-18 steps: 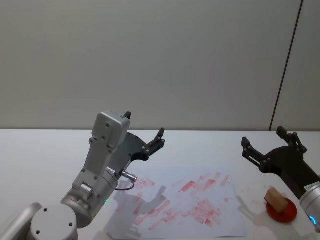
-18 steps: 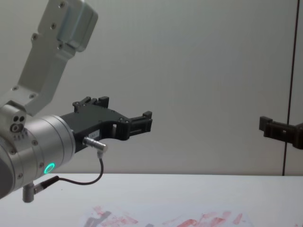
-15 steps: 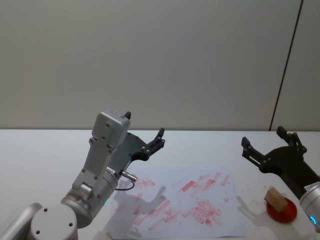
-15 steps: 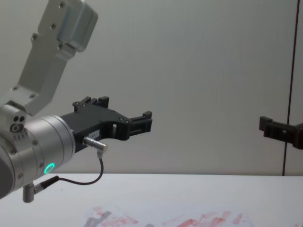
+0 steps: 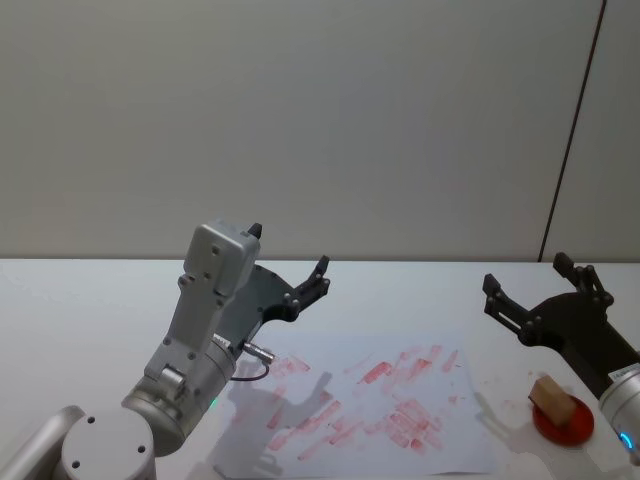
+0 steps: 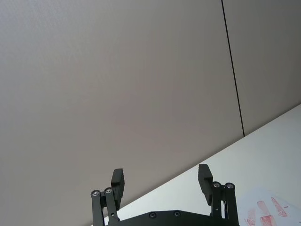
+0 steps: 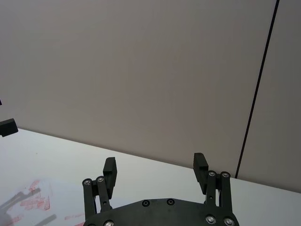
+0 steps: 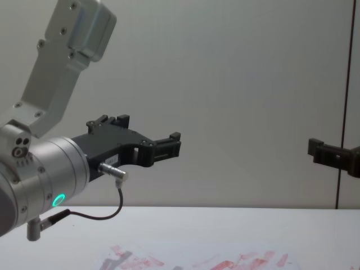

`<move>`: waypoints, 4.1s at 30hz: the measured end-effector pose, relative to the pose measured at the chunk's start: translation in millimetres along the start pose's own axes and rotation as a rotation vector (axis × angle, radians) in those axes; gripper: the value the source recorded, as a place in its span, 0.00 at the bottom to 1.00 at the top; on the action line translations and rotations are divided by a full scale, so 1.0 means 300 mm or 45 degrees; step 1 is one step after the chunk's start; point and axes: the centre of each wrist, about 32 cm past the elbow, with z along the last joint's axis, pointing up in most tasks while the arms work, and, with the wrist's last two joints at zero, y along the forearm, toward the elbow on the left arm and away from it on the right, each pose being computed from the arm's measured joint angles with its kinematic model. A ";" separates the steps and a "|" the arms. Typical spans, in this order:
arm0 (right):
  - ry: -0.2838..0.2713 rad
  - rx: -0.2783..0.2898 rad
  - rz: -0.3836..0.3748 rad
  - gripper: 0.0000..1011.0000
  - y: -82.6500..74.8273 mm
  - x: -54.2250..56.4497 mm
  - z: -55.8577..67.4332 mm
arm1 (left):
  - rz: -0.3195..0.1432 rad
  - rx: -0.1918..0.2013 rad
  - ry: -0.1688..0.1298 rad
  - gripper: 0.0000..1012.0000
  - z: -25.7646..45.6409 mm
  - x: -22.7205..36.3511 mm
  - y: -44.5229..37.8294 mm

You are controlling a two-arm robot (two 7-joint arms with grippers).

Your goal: Use the one hand to pick up the stamp and affix it onto the A4 paper.

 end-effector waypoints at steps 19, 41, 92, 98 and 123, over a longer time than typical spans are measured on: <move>-0.001 -0.001 -0.001 0.99 -0.001 0.002 0.000 | 0.000 0.000 0.000 0.99 0.000 0.000 0.000; 0.013 -0.203 -0.018 0.99 -0.176 0.133 -0.059 | 0.000 0.000 0.000 0.99 0.000 0.000 0.000; -0.071 -0.550 0.123 0.99 -0.147 0.171 -0.173 | 0.000 0.000 0.000 0.99 0.000 0.000 0.000; -0.072 -0.547 0.129 0.99 -0.137 0.166 -0.181 | 0.000 0.000 0.000 0.99 0.000 0.000 0.000; -0.070 -0.534 0.146 0.99 -0.107 0.150 -0.190 | 0.000 0.000 0.000 0.99 0.000 0.000 0.000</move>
